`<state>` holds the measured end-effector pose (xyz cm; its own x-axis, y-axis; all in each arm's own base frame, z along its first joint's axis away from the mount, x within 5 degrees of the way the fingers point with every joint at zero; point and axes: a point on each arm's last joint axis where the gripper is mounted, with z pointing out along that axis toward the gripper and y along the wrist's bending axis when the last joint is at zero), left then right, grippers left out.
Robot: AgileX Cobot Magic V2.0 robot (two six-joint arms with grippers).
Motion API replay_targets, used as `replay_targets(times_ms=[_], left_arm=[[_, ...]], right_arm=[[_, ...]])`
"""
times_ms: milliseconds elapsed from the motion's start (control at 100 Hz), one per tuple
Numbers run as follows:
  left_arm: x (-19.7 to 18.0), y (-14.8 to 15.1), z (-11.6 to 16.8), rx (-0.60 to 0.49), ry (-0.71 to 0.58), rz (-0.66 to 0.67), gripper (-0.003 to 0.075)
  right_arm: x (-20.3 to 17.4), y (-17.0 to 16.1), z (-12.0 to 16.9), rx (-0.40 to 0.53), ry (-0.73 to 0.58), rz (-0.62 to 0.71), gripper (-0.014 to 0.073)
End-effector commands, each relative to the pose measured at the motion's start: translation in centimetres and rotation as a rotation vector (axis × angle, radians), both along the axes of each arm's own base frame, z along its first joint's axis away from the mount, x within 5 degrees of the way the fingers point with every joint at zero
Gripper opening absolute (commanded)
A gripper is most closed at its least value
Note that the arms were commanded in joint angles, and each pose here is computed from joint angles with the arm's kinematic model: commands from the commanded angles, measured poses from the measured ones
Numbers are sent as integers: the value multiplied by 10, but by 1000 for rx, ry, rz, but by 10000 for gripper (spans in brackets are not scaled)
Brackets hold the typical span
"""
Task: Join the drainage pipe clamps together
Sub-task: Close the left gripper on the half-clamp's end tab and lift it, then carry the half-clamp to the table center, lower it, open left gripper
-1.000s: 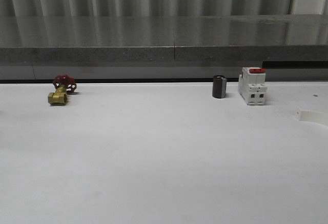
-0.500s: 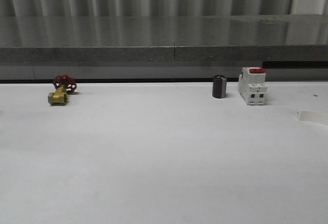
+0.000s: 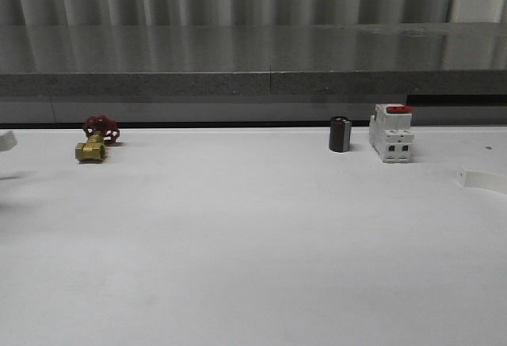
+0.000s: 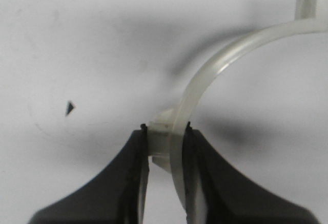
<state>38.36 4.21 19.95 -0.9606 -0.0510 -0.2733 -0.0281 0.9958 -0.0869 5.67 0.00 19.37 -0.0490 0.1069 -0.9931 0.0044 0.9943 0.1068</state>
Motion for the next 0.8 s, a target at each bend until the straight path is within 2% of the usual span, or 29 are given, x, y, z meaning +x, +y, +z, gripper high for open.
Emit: replay_targets(times_ms=[0,200,420,630,790], left_arm=[[-4,-28,43,-36,-108,13,38],[-12,-98,55,-98,-113,-15,38],[-22,-182,42,-154,-121,-87,38],[-31,-233,22,-170,-80,-124,38],[-28,-255,12,-130,-85,-127,38]], right_arm=[[-2,0,13,-15,-113,1,-117],[-2,0,13,-15,-113,1,-117],[-2,0,13,-15,-113,1,-117],[-2,0,13,-15,-113,1,-117],[-2,0,13,-15,-113,1,-117]])
